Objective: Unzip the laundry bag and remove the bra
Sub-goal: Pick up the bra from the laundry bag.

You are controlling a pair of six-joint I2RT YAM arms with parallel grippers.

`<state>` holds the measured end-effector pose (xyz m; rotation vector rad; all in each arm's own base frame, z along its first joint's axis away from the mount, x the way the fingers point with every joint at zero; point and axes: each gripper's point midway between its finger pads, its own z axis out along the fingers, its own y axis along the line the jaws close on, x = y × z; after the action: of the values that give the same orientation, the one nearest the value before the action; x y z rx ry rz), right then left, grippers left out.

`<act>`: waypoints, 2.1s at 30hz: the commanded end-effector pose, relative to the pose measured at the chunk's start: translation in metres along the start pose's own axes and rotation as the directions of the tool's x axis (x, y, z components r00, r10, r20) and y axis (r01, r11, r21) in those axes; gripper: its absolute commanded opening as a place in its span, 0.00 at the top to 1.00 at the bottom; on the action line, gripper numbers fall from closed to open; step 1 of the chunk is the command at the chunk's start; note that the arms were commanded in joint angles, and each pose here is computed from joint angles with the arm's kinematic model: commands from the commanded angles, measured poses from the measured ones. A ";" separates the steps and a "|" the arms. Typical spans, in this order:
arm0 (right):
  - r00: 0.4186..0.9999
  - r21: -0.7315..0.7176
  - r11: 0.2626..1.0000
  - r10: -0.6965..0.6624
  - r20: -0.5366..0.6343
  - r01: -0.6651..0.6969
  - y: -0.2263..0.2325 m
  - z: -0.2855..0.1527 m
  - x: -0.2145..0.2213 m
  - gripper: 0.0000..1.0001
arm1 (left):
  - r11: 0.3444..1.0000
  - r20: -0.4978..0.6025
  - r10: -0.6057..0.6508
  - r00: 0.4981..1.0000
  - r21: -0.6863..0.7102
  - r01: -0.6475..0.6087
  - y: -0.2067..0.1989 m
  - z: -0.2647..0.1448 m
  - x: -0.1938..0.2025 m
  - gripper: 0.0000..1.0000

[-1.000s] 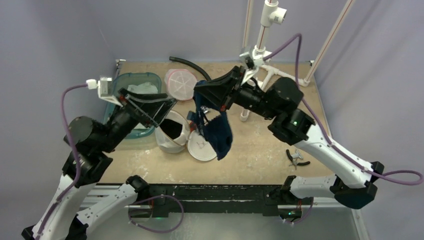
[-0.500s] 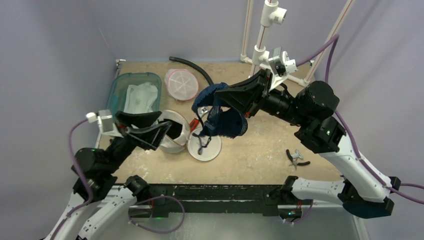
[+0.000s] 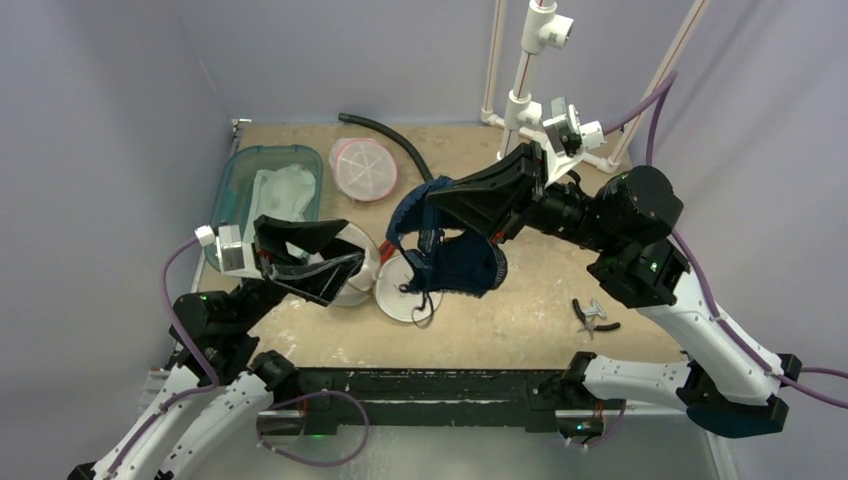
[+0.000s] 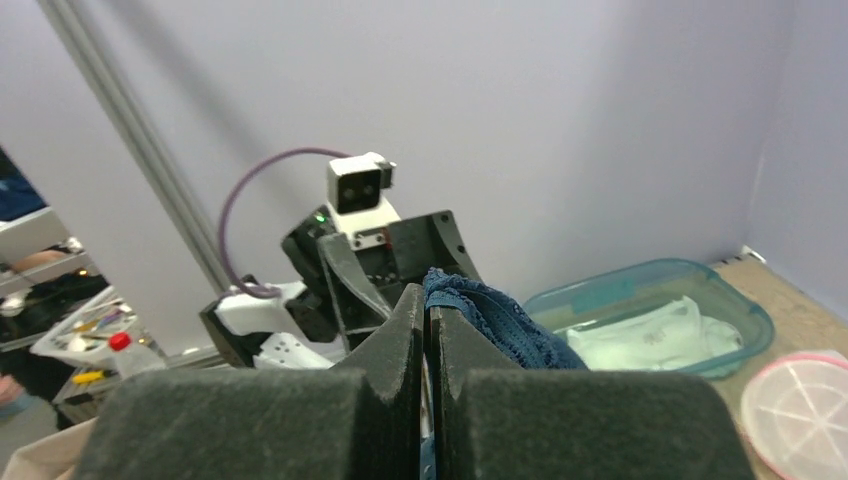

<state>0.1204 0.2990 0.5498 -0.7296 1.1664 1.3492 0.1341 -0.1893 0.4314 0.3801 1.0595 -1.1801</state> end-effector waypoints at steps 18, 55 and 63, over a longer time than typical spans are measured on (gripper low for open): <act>0.992 -0.163 0.985 0.066 0.106 -0.048 0.032 0.003 -0.029 1.00 | 0.935 0.075 -0.050 0.996 0.353 0.021 -0.042 0.015 0.006 0.02; 0.986 -0.203 0.971 0.147 0.080 -0.128 0.018 0.029 -0.002 1.00 | 0.932 0.058 -0.193 0.979 0.322 0.165 -0.010 0.044 0.061 0.00; 0.982 -0.224 0.964 0.166 0.091 -0.142 0.019 0.032 -0.001 1.00 | 0.874 0.045 -0.265 0.963 0.434 0.220 -0.026 0.065 0.062 0.01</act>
<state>0.1169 0.3394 0.5479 -0.7199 1.1069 1.6235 0.1566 -0.2830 0.3888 0.5023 0.9084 -1.6102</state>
